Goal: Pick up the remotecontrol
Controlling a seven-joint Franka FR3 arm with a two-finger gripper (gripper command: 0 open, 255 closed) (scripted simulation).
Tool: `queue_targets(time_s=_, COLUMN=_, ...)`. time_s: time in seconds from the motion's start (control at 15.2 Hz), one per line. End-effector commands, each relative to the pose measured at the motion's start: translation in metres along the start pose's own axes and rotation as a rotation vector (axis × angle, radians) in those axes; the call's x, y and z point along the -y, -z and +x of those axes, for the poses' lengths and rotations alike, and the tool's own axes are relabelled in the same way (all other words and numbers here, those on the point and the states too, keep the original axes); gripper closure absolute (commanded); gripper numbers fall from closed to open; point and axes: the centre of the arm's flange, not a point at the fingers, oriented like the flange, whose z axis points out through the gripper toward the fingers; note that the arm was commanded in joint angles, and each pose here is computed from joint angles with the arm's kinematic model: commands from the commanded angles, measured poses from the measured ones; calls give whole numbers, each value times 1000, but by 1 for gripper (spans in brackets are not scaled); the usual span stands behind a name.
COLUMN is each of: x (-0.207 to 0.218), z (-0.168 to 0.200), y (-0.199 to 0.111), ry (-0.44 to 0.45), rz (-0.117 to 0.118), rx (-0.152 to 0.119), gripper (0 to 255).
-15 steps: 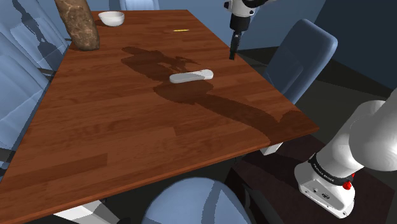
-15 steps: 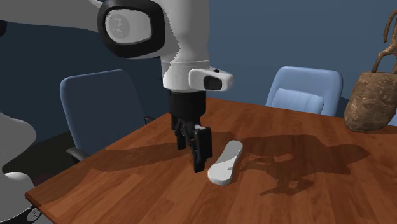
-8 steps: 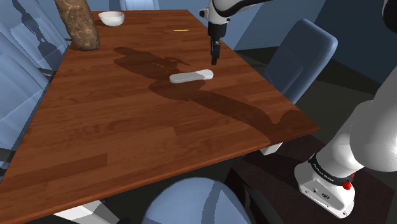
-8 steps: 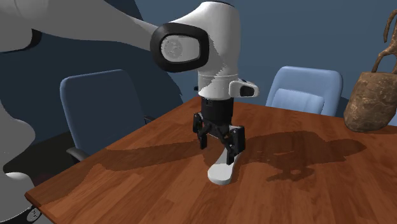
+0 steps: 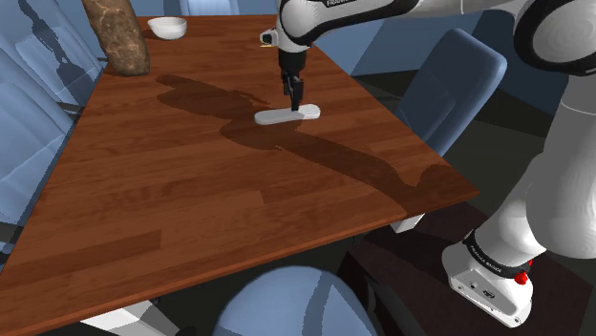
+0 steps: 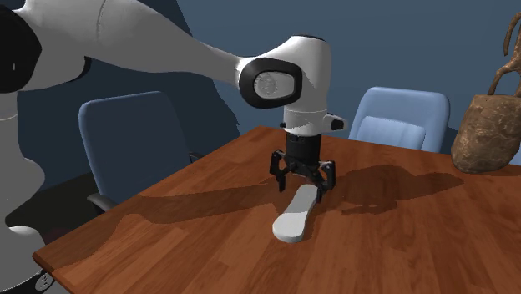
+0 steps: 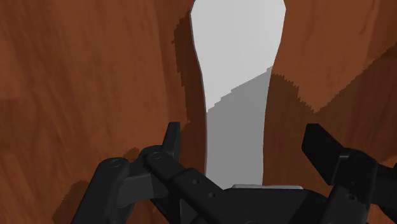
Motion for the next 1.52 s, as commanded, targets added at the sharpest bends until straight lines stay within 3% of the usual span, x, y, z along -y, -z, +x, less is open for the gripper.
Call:
queue_targets(time_s=0.0, x=0, z=5, y=-12, ry=18, rz=0, rx=-1, gripper=0)
queue_targets(time_s=0.46, x=1, z=5, y=-41, ry=18, rz=0, rx=-1, gripper=0)
queue_targets(time_s=0.53, x=0, z=5, y=-41, ry=18, rz=0, rx=-1, gripper=255)
queue_targets(time_s=1.12, x=1, z=5, y=-41, ry=18, rz=0, rx=-1, gripper=255)
queue_targets(time_s=1.45, x=1, z=5, y=-15, ry=18, rz=0, rx=-1, gripper=255)
